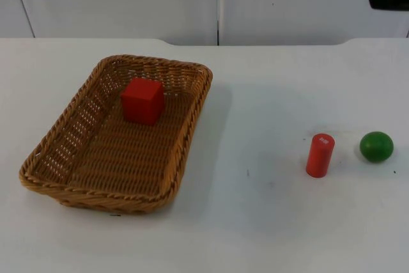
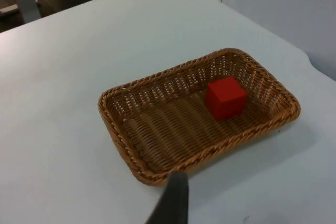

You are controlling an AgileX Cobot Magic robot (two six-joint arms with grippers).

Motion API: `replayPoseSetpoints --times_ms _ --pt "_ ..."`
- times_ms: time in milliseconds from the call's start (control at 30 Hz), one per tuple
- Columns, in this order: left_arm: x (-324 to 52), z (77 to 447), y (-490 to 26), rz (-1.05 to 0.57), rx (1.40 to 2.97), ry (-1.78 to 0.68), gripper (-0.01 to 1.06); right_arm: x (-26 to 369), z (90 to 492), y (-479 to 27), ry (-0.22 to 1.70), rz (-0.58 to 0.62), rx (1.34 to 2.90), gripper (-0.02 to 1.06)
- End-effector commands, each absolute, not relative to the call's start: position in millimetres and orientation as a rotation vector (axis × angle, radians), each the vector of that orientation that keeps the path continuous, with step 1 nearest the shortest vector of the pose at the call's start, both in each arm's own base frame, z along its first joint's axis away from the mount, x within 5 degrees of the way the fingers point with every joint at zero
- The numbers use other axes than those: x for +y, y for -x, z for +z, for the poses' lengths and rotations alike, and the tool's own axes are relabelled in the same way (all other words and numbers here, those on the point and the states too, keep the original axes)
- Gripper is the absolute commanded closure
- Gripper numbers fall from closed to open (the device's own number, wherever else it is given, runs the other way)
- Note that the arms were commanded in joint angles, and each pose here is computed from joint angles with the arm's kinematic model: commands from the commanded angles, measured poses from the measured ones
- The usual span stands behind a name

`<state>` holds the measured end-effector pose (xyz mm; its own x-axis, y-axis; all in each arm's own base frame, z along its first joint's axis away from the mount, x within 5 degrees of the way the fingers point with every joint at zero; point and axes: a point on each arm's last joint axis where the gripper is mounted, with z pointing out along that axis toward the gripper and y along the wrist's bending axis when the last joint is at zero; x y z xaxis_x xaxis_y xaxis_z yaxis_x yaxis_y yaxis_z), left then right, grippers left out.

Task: Pick up the basket with the left hand and place the object to the left of the red cylinder into the basket with the right hand.

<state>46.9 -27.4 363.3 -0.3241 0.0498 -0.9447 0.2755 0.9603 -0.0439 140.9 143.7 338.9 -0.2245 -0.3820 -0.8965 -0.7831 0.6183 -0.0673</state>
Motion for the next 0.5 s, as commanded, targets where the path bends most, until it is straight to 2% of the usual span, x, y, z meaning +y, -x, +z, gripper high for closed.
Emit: replayPoseSetpoints --times_ms 0,467 --pt "-25.3 360.5 -41.4 -0.212 1.907 -0.204 0.16 142.6 340.4 -141.2 0.938 0.487 1.821 0.30" --pt "-15.9 356.2 -12.0 -0.074 1.876 -0.131 0.16 110.2 320.0 -106.4 0.897 0.506 1.785 0.30"
